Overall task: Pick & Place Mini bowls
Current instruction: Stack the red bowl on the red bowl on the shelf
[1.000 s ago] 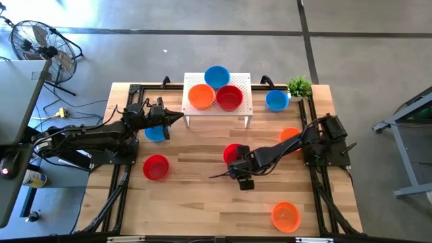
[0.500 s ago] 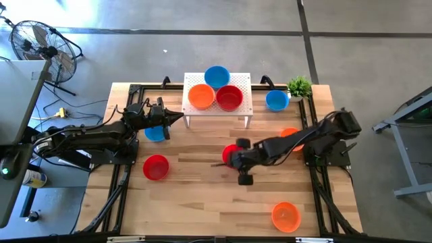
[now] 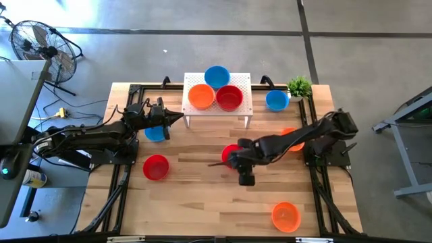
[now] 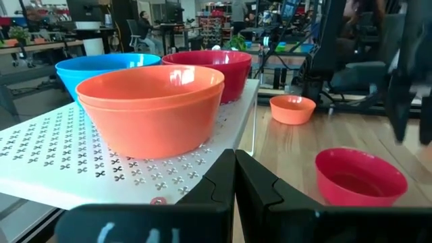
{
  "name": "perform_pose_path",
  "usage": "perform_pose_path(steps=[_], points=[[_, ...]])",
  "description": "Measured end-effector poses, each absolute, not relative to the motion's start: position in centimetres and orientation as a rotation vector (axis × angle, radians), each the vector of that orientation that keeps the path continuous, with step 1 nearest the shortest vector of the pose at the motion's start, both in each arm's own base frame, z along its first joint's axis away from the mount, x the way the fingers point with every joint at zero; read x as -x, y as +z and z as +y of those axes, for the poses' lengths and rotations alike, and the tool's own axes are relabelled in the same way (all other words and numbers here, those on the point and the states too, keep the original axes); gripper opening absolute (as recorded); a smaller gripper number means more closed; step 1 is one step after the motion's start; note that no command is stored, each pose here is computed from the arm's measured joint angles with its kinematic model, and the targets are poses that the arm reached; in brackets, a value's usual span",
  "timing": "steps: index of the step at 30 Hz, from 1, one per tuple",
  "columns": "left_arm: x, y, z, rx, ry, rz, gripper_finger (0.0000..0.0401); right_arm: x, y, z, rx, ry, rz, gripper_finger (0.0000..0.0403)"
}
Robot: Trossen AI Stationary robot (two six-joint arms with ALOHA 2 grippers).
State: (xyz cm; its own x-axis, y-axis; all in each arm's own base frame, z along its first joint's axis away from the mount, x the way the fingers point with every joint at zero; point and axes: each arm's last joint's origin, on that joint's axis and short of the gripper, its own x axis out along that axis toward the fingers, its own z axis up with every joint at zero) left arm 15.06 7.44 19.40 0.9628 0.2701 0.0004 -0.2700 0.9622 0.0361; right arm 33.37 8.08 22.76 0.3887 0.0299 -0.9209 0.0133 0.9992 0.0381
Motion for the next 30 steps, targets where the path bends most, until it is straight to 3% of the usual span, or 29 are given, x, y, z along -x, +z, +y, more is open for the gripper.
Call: perform_pose_path(steps=[5,10,16,22,30], points=[[-15.1,19.3,7.4,-0.038,0.274,0.012,0.0,-34.2,20.1,8.7,0.076,-0.028,1.231,0.0154],[-15.1,19.3,7.4,-0.038,0.274,0.013,0.0,-34.9,17.7,9.0,0.097,-0.012,1.28,0.0157],[-15.1,19.3,7.4,-0.038,0.274,0.014,0.0,-35.5,15.2,9.0,0.145,-0.042,1.334,0.0112],[-15.1,19.3,7.4,-0.037,0.274,0.02,0.0,-35.9,14.8,8.6,0.143,-0.059,1.325,0.0015],[-15.1,19.3,7.4,-0.039,0.274,0.02,0.0,-35.9,16.8,8.9,0.065,0.072,1.269,0.0003]])
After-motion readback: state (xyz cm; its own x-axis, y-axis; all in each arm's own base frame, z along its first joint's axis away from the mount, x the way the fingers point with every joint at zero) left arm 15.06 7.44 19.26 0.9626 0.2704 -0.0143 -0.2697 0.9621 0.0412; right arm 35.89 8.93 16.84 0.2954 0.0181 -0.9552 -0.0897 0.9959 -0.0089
